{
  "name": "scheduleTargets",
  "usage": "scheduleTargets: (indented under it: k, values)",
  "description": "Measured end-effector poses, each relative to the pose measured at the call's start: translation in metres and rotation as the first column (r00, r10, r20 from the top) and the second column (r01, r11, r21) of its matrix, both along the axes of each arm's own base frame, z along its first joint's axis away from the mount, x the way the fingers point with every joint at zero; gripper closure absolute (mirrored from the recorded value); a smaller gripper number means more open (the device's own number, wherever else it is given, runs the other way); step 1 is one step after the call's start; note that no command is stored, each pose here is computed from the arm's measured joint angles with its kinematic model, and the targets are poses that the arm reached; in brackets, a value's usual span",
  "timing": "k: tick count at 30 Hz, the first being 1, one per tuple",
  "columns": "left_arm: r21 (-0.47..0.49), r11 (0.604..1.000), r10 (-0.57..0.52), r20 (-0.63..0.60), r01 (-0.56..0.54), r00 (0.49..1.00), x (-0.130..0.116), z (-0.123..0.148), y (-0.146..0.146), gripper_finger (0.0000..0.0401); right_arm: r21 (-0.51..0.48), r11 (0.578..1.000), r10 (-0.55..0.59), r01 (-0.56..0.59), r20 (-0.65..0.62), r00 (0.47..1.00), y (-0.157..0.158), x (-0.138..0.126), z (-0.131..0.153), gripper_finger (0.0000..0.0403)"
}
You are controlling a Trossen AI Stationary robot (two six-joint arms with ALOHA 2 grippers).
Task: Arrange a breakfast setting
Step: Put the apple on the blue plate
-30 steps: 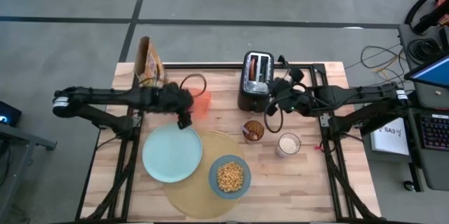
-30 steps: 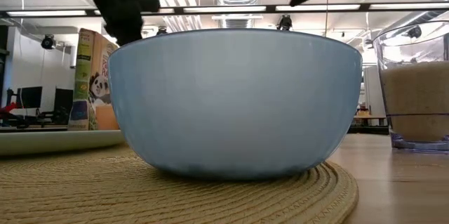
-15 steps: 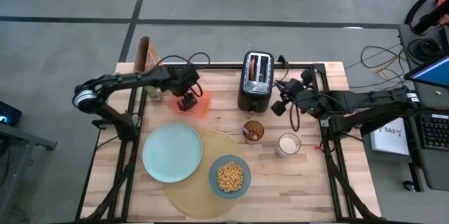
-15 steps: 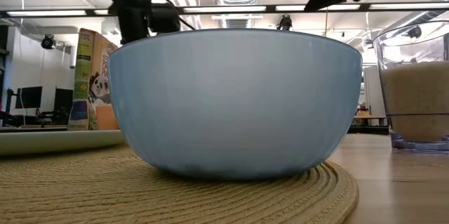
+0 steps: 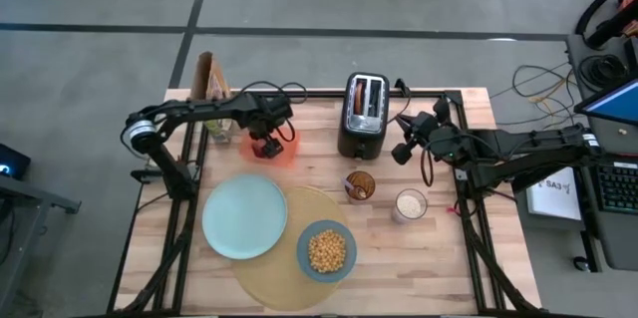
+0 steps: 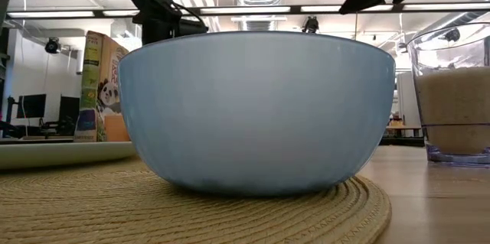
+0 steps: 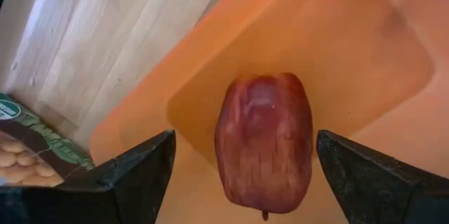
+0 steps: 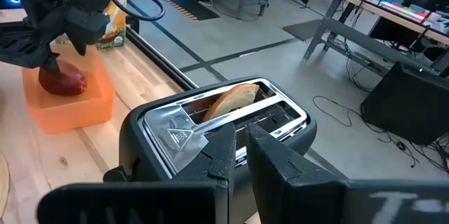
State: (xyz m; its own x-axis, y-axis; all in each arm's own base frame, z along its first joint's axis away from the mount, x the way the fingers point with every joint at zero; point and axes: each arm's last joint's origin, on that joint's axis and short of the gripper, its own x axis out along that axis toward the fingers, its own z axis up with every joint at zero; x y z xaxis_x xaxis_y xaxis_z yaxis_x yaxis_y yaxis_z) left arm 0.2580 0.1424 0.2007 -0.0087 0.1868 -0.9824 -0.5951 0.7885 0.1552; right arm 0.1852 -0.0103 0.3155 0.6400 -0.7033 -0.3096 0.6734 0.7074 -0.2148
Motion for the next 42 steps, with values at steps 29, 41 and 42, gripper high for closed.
scheduleTargets:
  k: [29, 41, 42]
  values:
    - [-0.082, 0.995, -0.055, -0.049, 0.051, 0.997, 0.010, -0.033, 0.003, 0.0184, 0.004, 1.000, -0.002, 0.002, -0.002, 1.000, 0.000, 0.002, -0.001, 0.0376]
    - [0.025, 0.996, -0.086, 0.007, 0.086, 0.996, 0.008, 0.011, -0.008, 0.0199, 0.011, 1.000, -0.006, 0.006, 0.006, 1.000, 0.000, 0.002, -0.001, 0.0376]
    - [0.033, 0.994, -0.103, 0.019, 0.102, 0.995, 0.008, 0.018, -0.012, 0.0199, 0.012, 1.000, -0.006, 0.006, 0.007, 1.000, 0.000, 0.002, -0.001, 0.0376]
